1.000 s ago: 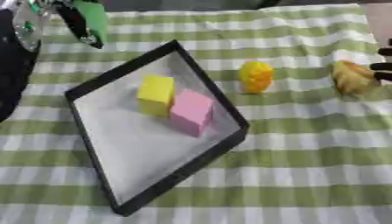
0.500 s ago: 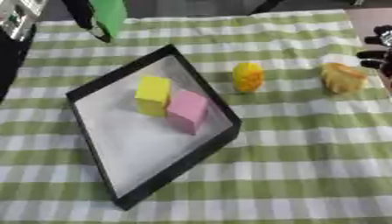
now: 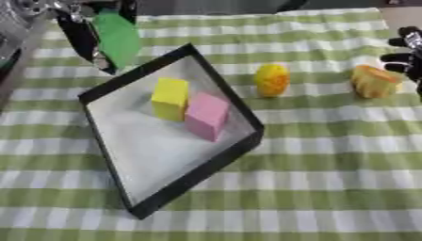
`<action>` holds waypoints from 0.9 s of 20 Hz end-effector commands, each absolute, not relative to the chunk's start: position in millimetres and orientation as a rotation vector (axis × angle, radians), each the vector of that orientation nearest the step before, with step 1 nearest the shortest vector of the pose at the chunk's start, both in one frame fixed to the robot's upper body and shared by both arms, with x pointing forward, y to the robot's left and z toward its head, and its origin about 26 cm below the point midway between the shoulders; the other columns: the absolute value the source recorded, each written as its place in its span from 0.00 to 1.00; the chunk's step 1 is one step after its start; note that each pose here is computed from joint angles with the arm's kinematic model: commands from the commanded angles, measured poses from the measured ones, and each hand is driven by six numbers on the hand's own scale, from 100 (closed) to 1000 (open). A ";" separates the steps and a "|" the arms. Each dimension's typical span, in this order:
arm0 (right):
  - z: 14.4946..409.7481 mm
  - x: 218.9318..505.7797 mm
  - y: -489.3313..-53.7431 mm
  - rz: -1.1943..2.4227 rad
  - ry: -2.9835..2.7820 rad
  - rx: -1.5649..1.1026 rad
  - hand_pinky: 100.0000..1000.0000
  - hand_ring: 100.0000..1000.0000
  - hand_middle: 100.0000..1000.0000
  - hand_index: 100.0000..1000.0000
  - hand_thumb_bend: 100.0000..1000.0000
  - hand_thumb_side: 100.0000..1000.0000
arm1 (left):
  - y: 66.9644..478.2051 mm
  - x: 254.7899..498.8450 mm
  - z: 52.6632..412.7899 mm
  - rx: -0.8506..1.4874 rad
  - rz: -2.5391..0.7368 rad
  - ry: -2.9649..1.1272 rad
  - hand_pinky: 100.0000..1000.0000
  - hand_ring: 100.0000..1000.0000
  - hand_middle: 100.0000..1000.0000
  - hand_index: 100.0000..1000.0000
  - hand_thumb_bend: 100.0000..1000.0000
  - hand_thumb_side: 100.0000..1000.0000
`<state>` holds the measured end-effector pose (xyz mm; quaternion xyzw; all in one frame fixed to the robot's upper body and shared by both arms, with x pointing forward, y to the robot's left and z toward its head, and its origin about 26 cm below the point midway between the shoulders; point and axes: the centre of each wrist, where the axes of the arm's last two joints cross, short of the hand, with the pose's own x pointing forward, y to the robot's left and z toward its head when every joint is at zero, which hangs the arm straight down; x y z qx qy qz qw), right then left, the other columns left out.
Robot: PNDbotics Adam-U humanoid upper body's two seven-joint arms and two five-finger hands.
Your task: Pick up objects on the table and place them in the box.
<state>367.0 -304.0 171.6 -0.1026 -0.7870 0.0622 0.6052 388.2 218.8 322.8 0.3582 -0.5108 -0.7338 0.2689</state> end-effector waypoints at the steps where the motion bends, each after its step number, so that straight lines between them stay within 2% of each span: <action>1: 183.6 366.3 -308.4 0.164 -1.850 -0.263 0.75 0.68 0.74 0.85 0.00 0.66 | 215.9 367.0 338.8 0.980 -1.960 -1.449 0.43 0.38 0.44 0.53 0.61 0.00; 4: 182.8 366.2 -308.3 0.161 -1.849 -0.262 0.75 0.68 0.74 0.85 0.00 0.66 | 214.4 352.5 337.7 0.936 -1.922 -1.503 0.43 0.38 0.44 0.53 0.58 0.00; 13: 181.8 366.4 -306.6 0.161 -1.847 -0.253 0.75 0.68 0.74 0.84 0.00 0.66 | 194.9 347.3 297.2 0.729 -1.898 -1.387 0.44 0.39 0.45 0.54 0.57 0.00; 18: 181.3 366.3 -306.1 0.162 -1.846 -0.250 0.75 0.68 0.74 0.84 0.00 0.67 | 186.7 348.2 284.3 0.666 -1.949 -1.298 0.51 0.45 0.50 0.60 0.59 0.00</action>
